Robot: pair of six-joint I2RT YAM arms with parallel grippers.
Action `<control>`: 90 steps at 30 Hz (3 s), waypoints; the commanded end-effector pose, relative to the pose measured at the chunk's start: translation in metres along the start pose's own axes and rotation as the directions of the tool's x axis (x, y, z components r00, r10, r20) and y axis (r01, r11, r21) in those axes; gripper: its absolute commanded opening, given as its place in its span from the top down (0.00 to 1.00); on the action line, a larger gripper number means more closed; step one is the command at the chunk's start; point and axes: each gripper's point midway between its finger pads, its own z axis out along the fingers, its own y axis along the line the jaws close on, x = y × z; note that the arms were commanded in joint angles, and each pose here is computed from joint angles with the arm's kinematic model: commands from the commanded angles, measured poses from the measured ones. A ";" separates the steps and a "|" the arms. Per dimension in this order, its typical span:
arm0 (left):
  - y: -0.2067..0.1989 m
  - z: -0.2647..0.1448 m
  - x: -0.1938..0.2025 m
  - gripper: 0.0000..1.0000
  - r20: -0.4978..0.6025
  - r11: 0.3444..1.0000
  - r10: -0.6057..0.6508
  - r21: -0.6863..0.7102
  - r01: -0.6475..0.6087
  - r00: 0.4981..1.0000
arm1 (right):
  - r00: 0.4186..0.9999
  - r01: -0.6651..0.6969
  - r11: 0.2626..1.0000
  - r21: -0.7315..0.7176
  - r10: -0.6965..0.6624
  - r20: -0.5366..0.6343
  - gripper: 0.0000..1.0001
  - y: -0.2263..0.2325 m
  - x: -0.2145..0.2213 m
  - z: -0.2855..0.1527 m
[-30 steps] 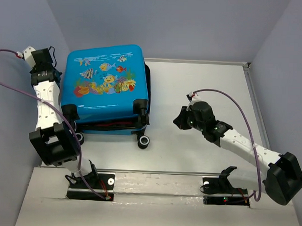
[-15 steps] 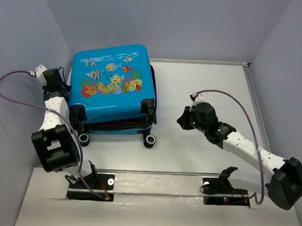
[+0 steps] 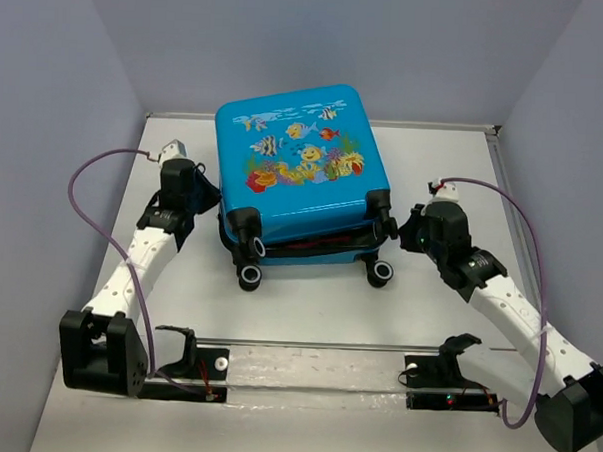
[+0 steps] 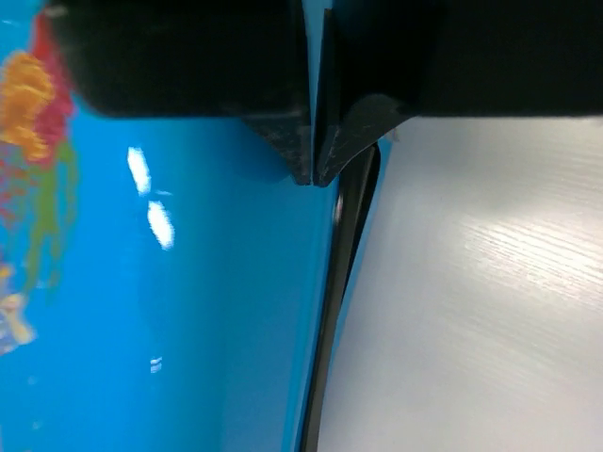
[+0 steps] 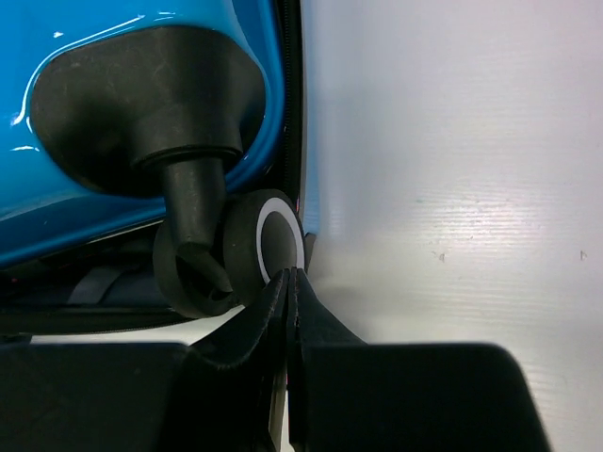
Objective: Pack the luggage
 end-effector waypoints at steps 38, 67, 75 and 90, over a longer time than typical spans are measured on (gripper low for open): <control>-0.152 0.252 -0.171 0.06 0.144 0.786 0.176 0.575 -0.228 0.974 | 0.939 -0.132 0.985 -0.113 0.088 -0.334 0.93 0.028 0.113 -0.004; -0.126 0.117 -0.008 0.34 -0.048 0.727 0.146 0.683 -0.075 0.988 | 0.996 -0.078 0.993 -0.091 0.082 0.040 0.93 0.012 -0.073 0.112; -0.070 0.044 0.057 0.41 -0.079 0.922 0.113 0.379 -0.075 0.990 | 0.993 -0.104 0.944 -0.312 0.081 -0.086 0.93 0.063 -0.092 0.170; -0.102 0.013 -0.159 0.65 0.250 0.979 0.124 0.125 -0.159 0.960 | 0.996 -0.093 0.966 -0.242 0.091 -0.021 0.92 0.042 -0.081 0.117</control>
